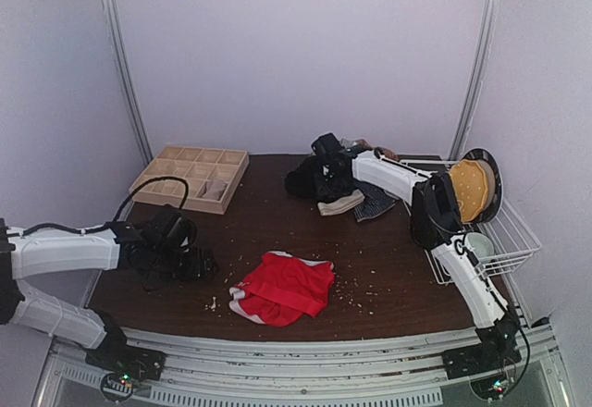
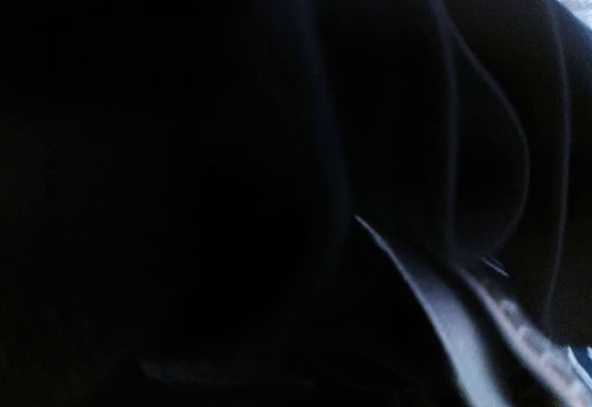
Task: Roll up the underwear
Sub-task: Move the underwear to the center of the board, then pick up the underwear from the center of the board.
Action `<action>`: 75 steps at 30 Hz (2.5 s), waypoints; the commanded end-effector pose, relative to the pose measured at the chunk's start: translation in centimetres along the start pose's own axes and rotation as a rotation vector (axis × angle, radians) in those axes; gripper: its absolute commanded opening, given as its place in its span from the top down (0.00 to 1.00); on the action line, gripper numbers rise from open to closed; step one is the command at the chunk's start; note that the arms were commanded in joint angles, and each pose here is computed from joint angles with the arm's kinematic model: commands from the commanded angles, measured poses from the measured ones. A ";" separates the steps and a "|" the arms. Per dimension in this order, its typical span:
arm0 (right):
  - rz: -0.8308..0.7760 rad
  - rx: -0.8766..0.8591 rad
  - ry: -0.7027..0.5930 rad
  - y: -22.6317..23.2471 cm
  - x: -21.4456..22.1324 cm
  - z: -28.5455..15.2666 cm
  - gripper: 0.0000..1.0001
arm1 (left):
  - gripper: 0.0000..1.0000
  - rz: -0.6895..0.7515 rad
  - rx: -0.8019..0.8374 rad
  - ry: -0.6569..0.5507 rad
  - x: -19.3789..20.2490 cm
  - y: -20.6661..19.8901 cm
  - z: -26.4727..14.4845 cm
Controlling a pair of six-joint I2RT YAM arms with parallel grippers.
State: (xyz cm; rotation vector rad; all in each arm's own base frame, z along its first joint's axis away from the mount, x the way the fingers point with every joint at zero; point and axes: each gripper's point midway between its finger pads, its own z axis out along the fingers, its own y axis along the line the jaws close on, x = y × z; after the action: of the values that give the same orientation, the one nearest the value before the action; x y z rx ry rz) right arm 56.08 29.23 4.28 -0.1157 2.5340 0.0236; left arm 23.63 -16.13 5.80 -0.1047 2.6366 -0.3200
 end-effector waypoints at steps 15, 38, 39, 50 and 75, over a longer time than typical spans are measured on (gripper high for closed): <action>0.032 -0.496 -0.286 6.8 -10.1 -18.2 0.32 | 0.08 0.016 0.210 -0.067 -1.8 -3.7 -3.3; -0.159 -0.407 -0.100 7.4 21.4 -27.5 0.30 | 0.60 0.169 0.501 0.246 7.7 -10.4 1.1; -0.137 -0.414 -0.113 6.6 21.8 -27.9 0.30 | 0.69 0.170 0.502 0.243 7.7 -10.4 1.2; -0.023 -0.465 0.023 6.2 29.1 -24.1 0.29 | 1.00 0.181 0.532 0.188 6.7 -11.0 0.7; 0.051 -0.556 -0.340 5.0 15.1 -36.3 1.00 | 1.00 0.270 0.406 -0.004 3.1 -8.2 -3.7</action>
State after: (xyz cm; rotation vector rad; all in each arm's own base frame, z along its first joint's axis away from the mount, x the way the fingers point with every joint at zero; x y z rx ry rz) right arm 20.65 35.46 20.53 -0.2871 2.2100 0.8693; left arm 18.29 -24.53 8.57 0.3599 2.5259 -0.8479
